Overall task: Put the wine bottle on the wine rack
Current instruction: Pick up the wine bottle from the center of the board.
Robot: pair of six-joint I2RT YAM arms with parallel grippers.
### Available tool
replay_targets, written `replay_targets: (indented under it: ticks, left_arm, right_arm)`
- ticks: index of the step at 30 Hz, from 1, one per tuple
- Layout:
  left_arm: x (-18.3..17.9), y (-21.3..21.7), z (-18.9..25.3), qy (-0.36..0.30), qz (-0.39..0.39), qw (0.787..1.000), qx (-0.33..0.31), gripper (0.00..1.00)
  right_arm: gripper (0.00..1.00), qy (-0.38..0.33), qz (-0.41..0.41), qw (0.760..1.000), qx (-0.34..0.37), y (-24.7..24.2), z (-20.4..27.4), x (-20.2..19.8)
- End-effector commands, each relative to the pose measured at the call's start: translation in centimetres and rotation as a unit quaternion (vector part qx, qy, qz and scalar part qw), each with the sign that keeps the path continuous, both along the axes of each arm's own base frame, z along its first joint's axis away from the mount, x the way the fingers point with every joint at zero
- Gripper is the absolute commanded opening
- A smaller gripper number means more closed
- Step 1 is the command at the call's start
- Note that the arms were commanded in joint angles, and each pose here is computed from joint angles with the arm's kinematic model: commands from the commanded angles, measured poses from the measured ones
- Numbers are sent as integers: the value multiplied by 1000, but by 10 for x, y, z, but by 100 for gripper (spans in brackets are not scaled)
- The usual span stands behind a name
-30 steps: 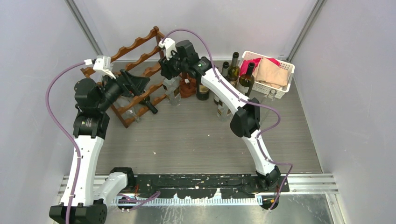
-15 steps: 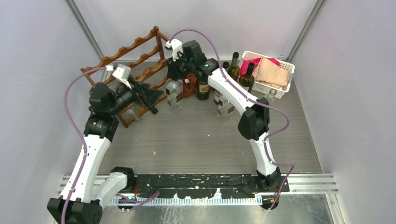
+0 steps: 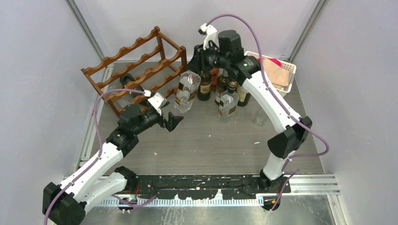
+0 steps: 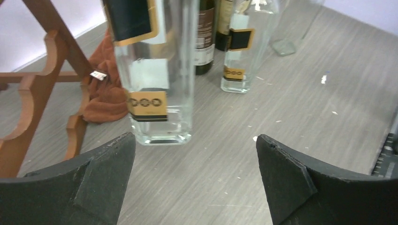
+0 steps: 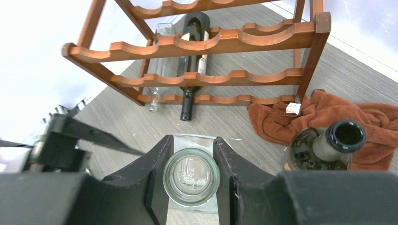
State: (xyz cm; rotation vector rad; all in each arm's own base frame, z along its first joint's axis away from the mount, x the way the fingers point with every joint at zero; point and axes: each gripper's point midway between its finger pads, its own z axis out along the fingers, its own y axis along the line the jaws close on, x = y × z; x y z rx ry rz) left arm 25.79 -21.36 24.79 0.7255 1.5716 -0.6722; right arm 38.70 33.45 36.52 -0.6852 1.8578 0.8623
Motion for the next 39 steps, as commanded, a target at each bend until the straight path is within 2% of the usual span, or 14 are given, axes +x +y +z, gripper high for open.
replay_targets:
  ticks: [1,7,14,19,23,24,25,26,28,29,32,35,36,39]
  left_arm:
    - [31,5,33,-111,65,992,-6,99]
    - [52,-17,33,-128,52,990,-8,99]
    - [60,-52,23,-119,-2,993,-4,97]
    - [60,-70,16,-93,-29,995,-16,87]
    - [58,-76,9,-76,-43,996,-19,68]
    - [56,-79,9,-75,-53,996,-19,56]
    - [54,-79,8,-73,-61,995,-16,26]
    - [51,-80,9,-71,-69,995,-13,5]
    - [42,-78,17,-74,-83,994,-8,0]
    - [37,-77,20,-75,-91,993,-2,0]
    - [20,-74,31,-73,-120,990,13,0]
    - [1,-71,36,-64,-150,986,26,0]
    - [-5,-70,36,-59,-160,985,30,0]
    - [-22,-66,33,-40,-188,980,41,0]
  right_arm:
    - [1,-42,22,994,95,-8,76,-33]
    - [1,-17,16,994,110,-18,77,-45]
    - [1,3,9,990,137,-29,85,-49]
    - [1,21,0,987,157,-37,89,-47]
    - [1,39,-4,984,174,-45,91,-46]
    - [1,42,-4,984,174,-46,89,-47]
    - [1,46,0,984,174,-47,88,-49]
    - [1,49,5,984,173,-49,86,-51]
    - [3,46,26,985,162,-52,80,-60]
    - [9,43,40,986,153,-55,77,-67]
    - [55,16,71,990,118,-64,65,-83]
    - [94,-50,85,992,83,-77,65,-95]
    - [99,-79,84,991,69,-83,67,-96]
    - [100,-147,90,984,38,-95,74,-97]
